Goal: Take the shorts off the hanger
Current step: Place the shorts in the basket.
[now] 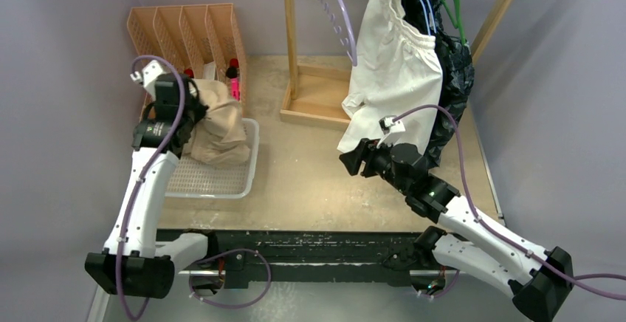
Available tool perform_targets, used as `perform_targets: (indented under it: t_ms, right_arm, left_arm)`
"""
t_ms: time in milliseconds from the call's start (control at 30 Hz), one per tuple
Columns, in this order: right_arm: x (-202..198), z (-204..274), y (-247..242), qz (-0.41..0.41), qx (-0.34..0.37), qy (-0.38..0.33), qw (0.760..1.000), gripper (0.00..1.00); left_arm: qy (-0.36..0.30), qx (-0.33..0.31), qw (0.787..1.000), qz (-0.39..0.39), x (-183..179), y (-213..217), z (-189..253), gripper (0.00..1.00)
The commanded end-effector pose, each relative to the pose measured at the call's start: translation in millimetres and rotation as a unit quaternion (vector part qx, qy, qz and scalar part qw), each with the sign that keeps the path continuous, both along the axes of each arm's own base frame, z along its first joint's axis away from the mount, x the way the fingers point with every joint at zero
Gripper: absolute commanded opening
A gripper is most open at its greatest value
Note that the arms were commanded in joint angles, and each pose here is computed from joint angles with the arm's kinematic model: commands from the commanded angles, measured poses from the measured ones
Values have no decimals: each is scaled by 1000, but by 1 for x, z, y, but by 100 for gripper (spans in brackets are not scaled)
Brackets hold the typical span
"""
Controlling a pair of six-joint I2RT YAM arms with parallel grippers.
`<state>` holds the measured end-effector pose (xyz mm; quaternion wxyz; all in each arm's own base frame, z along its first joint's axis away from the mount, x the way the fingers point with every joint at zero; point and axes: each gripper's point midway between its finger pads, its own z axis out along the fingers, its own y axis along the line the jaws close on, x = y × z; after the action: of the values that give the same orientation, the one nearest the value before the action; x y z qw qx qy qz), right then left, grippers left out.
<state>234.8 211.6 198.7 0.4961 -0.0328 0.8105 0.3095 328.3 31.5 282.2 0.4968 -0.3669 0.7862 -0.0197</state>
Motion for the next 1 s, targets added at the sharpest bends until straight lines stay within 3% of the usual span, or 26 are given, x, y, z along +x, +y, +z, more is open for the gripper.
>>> perform_targets:
  t_ms: [0, 233, 500, 633, 967]
  right_arm:
    - [4, 23, 9, 10, 27, -20, 999, 65]
    - [5, 23, 13, 20, 19, -21, 999, 65]
    - [13, 22, 31, 45, 7, -7, 999, 65]
    - [19, 22, 39, 49, 9, 1, 999, 64]
    - [25, 25, 45, 44, 16, 11, 999, 64]
  left_arm:
    - [-16, 9, 1000, 18, -8, -19, 20, 0]
    - [-72, -9, 991, 112, -45, 7, 43, 0]
    - [-110, -52, 973, 195, -66, 23, 24, 0]
    - [-92, -44, 966, 237, -74, 33, -3, 0]
    - [-4, -34, 978, 207, -39, 16, -80, 0]
